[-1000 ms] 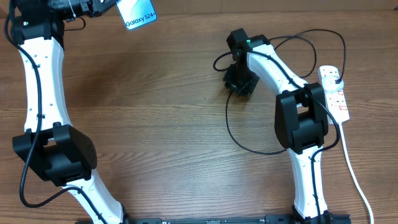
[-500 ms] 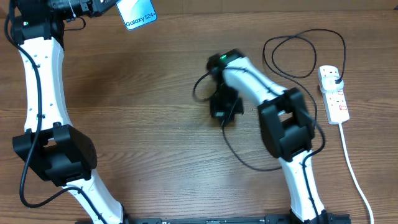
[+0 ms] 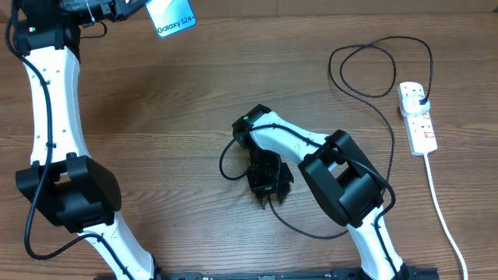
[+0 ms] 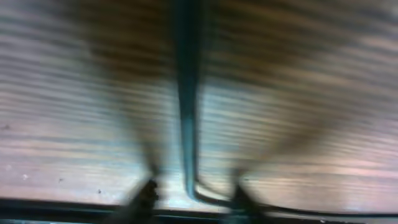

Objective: Plug charger to phone and switch on socket

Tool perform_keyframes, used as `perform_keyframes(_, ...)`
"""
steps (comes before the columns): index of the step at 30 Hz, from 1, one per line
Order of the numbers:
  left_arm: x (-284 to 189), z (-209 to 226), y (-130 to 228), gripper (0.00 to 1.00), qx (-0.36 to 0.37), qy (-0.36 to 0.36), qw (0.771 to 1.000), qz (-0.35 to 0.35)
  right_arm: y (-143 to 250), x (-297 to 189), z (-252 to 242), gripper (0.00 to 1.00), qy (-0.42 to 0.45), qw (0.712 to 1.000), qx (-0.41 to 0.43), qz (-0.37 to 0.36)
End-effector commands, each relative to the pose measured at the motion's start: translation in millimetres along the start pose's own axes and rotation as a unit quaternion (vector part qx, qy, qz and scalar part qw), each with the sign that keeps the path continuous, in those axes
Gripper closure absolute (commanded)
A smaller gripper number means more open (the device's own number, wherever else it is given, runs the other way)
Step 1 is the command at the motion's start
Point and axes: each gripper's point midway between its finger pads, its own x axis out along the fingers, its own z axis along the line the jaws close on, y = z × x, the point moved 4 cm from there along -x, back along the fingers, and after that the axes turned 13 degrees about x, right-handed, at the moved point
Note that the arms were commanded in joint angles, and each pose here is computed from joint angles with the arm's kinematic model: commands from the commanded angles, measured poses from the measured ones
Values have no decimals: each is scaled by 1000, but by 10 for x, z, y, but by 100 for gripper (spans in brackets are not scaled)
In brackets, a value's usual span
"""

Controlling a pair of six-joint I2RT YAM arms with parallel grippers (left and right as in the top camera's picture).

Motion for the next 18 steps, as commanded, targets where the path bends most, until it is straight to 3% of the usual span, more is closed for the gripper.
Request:
perform_keyframes(1, -37, -107, -66, 96, 32, 1, 999, -3, -39, -239, -163, 0, -5, 999, 19, -50)
perform_keyframes(8, -33, -108, -66, 96, 33, 1, 999, -3, -408, -968, -198, 1, -113, 978, 34, -171)
perform_keyframes(14, -33, -108, -65, 96, 32, 1, 999, -2, -816, -1169, -12, 36, -179, 947, 27, -265)
perform_keyframes(18, -33, -111, -60, 96, 30, 3, 1000, -2, -851, -1041, -25, 53, -180, 948, 51, -256)
